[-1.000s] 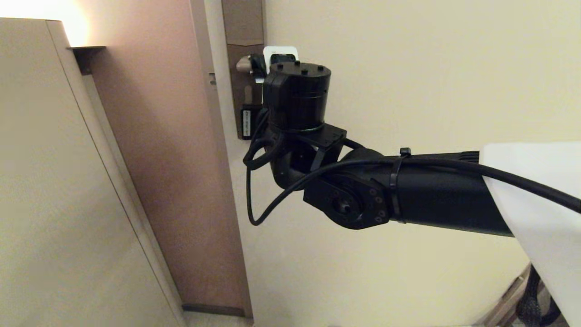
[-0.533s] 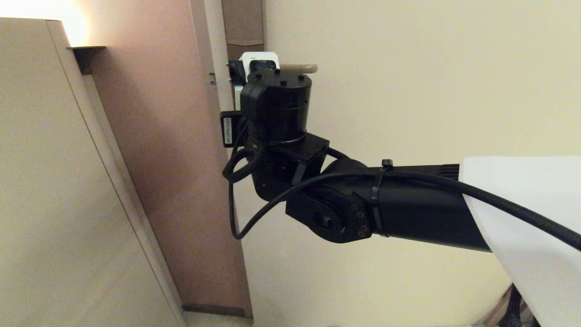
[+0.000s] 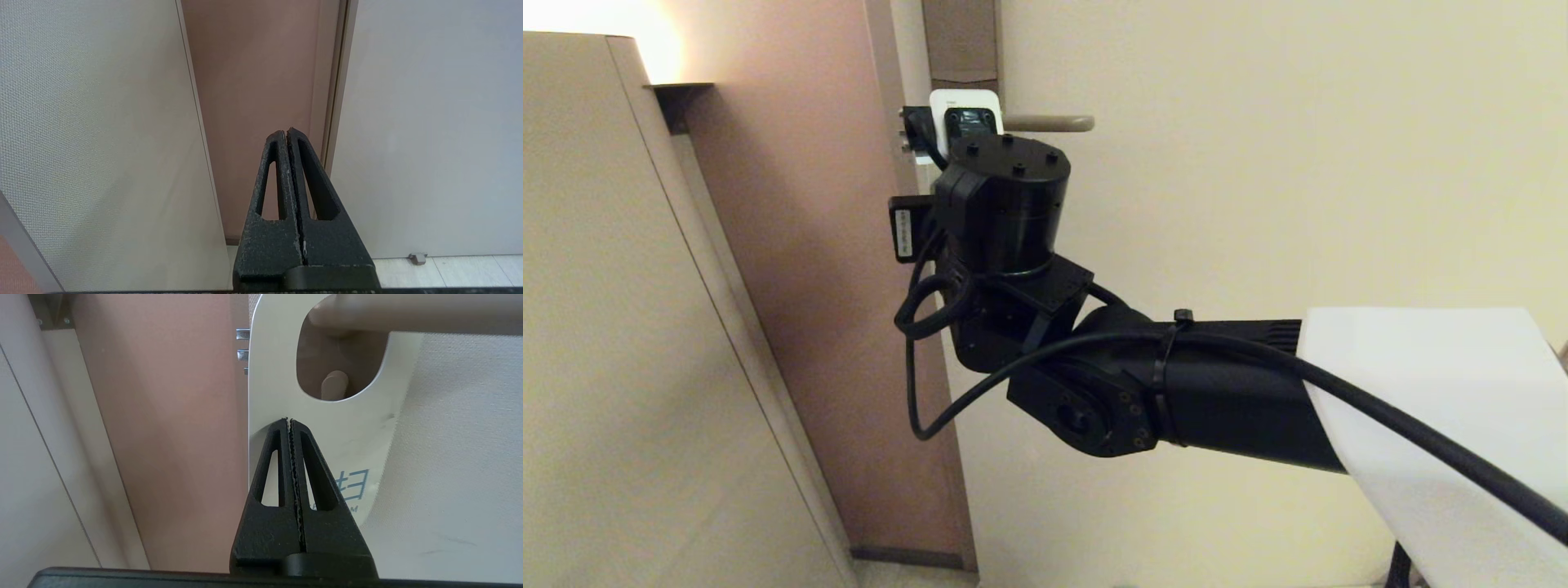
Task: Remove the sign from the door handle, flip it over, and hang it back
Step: Hang the sign back with the other side facing out
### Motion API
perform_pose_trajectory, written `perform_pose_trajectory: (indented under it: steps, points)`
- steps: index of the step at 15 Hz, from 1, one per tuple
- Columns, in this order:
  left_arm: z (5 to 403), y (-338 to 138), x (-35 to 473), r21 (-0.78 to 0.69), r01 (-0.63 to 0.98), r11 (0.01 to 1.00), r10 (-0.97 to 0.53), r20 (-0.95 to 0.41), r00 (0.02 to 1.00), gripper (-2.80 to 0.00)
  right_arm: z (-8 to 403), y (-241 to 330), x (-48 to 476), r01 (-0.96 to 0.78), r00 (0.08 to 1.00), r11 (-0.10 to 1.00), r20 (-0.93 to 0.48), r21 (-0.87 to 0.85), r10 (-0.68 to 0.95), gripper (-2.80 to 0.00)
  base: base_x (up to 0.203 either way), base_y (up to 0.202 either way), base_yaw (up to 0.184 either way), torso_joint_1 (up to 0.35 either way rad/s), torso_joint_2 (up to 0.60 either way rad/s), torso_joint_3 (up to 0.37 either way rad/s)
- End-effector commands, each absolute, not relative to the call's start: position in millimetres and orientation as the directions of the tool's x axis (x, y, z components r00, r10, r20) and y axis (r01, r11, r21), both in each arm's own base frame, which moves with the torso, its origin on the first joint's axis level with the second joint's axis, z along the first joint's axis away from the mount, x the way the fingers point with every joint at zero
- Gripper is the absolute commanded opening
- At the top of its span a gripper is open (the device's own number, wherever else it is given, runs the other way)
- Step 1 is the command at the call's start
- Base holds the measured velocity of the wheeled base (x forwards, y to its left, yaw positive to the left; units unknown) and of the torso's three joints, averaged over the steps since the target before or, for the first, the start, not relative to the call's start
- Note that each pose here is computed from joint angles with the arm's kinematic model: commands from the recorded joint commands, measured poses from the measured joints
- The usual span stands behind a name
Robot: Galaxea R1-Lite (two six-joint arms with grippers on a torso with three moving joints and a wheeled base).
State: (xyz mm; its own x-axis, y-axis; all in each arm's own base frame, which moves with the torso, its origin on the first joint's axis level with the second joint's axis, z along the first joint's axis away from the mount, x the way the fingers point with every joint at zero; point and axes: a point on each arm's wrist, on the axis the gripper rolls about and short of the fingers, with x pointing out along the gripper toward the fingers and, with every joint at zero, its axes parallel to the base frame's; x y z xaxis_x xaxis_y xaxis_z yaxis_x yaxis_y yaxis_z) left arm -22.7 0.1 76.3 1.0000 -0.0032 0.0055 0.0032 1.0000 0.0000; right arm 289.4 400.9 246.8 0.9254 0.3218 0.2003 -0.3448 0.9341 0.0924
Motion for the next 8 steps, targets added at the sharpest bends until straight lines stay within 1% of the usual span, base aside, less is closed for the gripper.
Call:
perform_pose_trajectory:
  steps: [1, 6, 8]
  points:
    - [76, 0, -23, 0.0, 0.003, 1.0, -0.003, 0.006, 1.0, -2.8, 231, 408, 294, -0.343, 0.927, 0.936, 0.189, 0.082, 0.323, -2.8, 0.0, 0.0, 0.0, 0.0, 0.0, 0.0]
    - [76, 0, -23, 0.0, 0.003, 1.0, -0.003, 0.006, 1.0, -2.8, 207, 417, 301, -0.387, 0.91, 0.921, 0.18, 0.053, 0.372, -2.8, 0.0, 0.0, 0.0, 0.0, 0.0, 0.0]
    - [76, 0, -23, 0.0, 0.003, 1.0, -0.003, 0.006, 1.0, -2.8, 203, 418, 303, -0.399, 0.905, 0.916, 0.179, 0.035, 0.387, -2.8, 0.0, 0.0, 0.0, 0.0, 0.0, 0.0]
